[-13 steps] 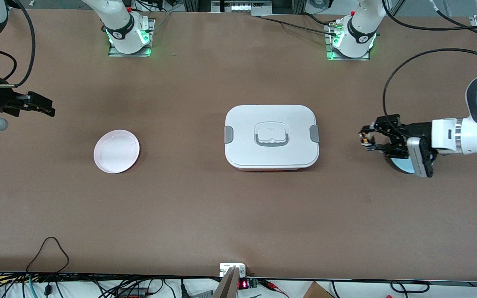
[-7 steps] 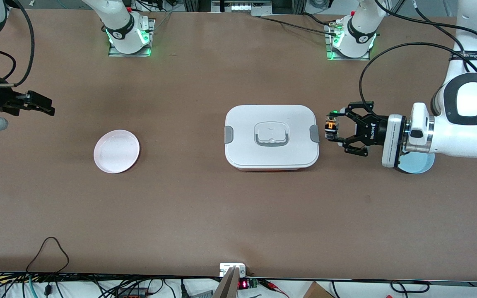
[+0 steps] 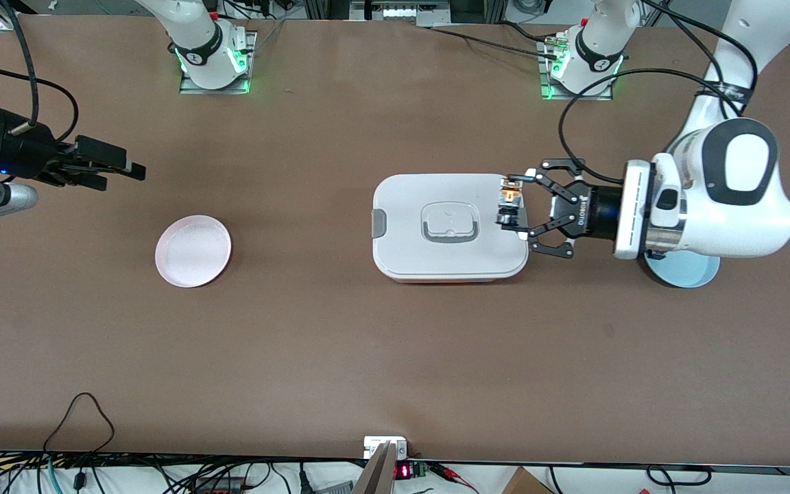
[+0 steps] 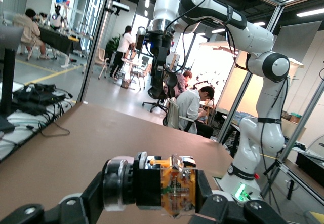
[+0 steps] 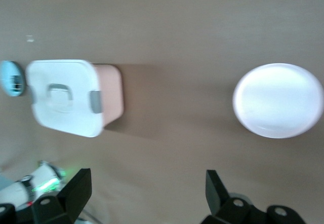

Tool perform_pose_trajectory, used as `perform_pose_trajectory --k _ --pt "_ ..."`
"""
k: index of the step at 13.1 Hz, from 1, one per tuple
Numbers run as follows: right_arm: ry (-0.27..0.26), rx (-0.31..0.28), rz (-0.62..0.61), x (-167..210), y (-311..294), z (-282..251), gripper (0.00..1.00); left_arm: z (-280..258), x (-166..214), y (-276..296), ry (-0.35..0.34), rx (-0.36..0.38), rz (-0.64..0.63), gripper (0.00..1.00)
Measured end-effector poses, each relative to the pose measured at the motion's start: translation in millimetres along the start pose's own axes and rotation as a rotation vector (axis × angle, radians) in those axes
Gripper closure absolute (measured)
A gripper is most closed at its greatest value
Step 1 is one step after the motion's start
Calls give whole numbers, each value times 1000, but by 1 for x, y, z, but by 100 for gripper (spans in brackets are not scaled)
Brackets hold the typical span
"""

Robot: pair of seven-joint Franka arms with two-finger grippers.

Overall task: Transfer orange switch to right arm and place
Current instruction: 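Carry the switch toward the box while the right gripper reaches over, then bring the right gripper to the switch held by the left gripper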

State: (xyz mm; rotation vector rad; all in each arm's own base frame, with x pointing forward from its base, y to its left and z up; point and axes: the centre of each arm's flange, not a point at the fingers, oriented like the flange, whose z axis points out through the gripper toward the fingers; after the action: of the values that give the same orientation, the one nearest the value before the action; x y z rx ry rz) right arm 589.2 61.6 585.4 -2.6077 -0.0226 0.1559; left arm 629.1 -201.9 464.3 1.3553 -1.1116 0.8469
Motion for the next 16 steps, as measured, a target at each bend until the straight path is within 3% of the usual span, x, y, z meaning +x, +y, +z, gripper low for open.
perform_pose_trajectory --k 3,5,8,9,16 --pt "-42 305 -1 16 -18 27 0 85 0 17 60 40 11 28" --pt "-43 445 22 26 -22 47 0 122 0 30 87 44 17 28" --pt "-66 754 121 31 -14 104 0 150 -17 32 139 38 42 28" --pt "-75 818 137 29 -8 126 0 151 -22 29 157 41 40 28" --pt "-147 910 114 18 -59 209 0 151 -31 24 170 42 36 28"
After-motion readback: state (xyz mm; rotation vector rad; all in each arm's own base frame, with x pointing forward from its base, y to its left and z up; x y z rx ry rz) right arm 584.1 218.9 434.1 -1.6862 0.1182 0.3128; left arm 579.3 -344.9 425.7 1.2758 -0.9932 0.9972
